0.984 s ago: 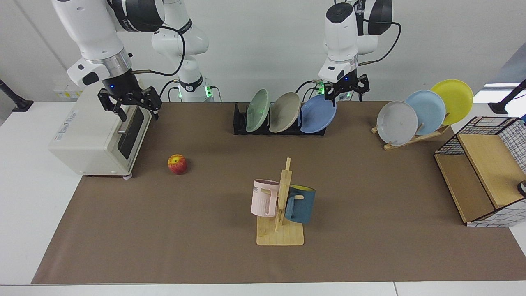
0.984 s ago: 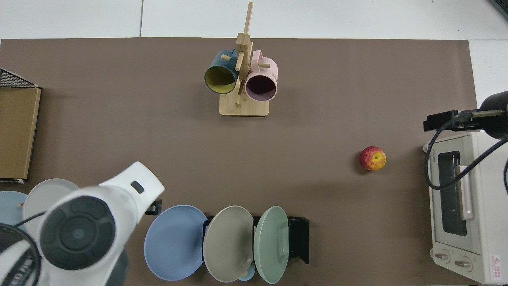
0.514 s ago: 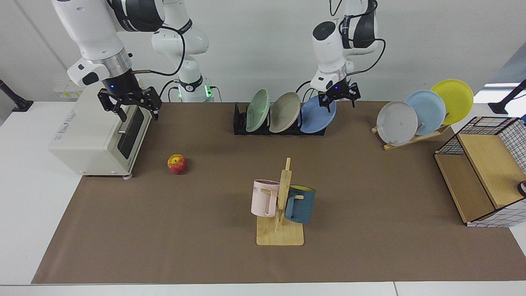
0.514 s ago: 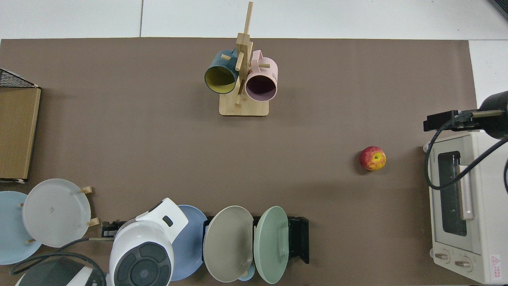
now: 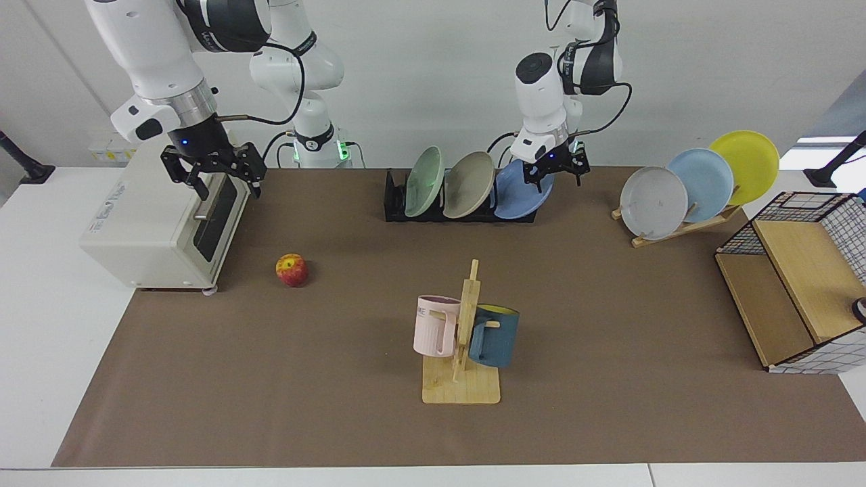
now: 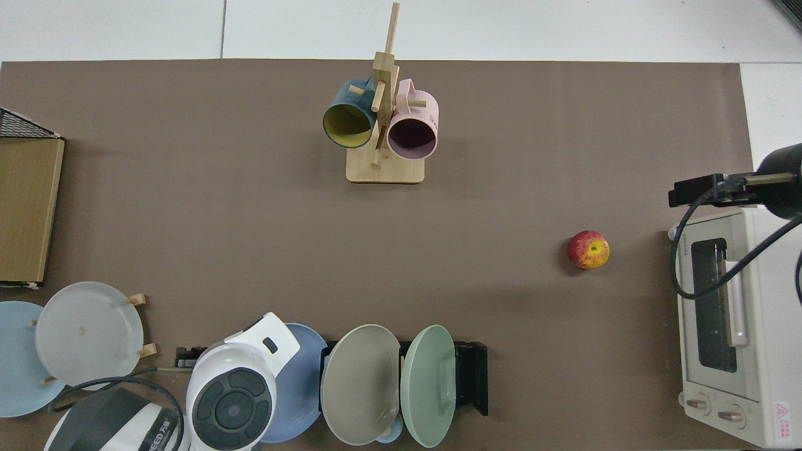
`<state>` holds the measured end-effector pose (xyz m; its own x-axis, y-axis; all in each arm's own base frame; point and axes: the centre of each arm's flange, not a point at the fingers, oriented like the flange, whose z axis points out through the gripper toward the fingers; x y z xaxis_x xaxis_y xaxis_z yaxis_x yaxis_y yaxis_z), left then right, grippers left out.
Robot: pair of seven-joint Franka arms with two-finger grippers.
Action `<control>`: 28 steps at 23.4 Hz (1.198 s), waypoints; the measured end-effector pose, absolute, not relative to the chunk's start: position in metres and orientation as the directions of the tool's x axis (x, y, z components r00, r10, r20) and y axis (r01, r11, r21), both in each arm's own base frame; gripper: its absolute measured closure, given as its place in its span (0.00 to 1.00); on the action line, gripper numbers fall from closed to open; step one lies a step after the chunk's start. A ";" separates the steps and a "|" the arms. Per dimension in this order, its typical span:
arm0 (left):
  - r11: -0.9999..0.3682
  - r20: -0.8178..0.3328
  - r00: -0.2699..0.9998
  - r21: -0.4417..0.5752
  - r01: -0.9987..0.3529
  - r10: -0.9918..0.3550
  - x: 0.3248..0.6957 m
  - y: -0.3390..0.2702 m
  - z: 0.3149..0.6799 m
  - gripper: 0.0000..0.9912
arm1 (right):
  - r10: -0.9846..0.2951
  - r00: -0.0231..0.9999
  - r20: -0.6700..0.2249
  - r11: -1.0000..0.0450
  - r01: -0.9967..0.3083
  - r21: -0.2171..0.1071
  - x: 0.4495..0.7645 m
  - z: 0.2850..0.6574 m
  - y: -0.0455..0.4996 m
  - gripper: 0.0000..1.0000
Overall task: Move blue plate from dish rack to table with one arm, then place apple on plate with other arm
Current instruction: 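Grasp the blue plate with the left gripper and lift it out, then set the blue plate on the table center while the right gripper reaches out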
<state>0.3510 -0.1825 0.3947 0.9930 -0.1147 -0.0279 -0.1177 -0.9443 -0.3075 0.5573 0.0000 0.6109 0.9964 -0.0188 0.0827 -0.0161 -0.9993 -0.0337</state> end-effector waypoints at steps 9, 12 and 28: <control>-0.962 -0.076 0.990 -0.241 -0.132 -0.116 0.354 -0.184 0.414 0.86 | -0.019 0.996 0.083 -0.999 -0.016 -0.034 0.557 0.611 0.000 0.00; -0.962 -0.066 0.991 -0.244 -0.126 -0.113 0.361 -0.183 0.432 0.90 | -0.019 0.996 0.083 -0.999 -0.016 -0.034 0.557 0.611 0.000 0.00; -0.966 0.100 0.992 -0.239 0.101 0.079 0.434 -0.132 0.550 0.92 | -0.001 0.994 0.113 -0.999 0.003 -0.033 0.561 0.611 0.006 0.00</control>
<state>0.4337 -0.1325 0.5503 0.9918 0.0788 0.1004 0.1009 -0.9658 -0.2389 0.5606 0.0064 0.6113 0.9935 -0.0011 0.1135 0.0027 -0.9995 -0.0328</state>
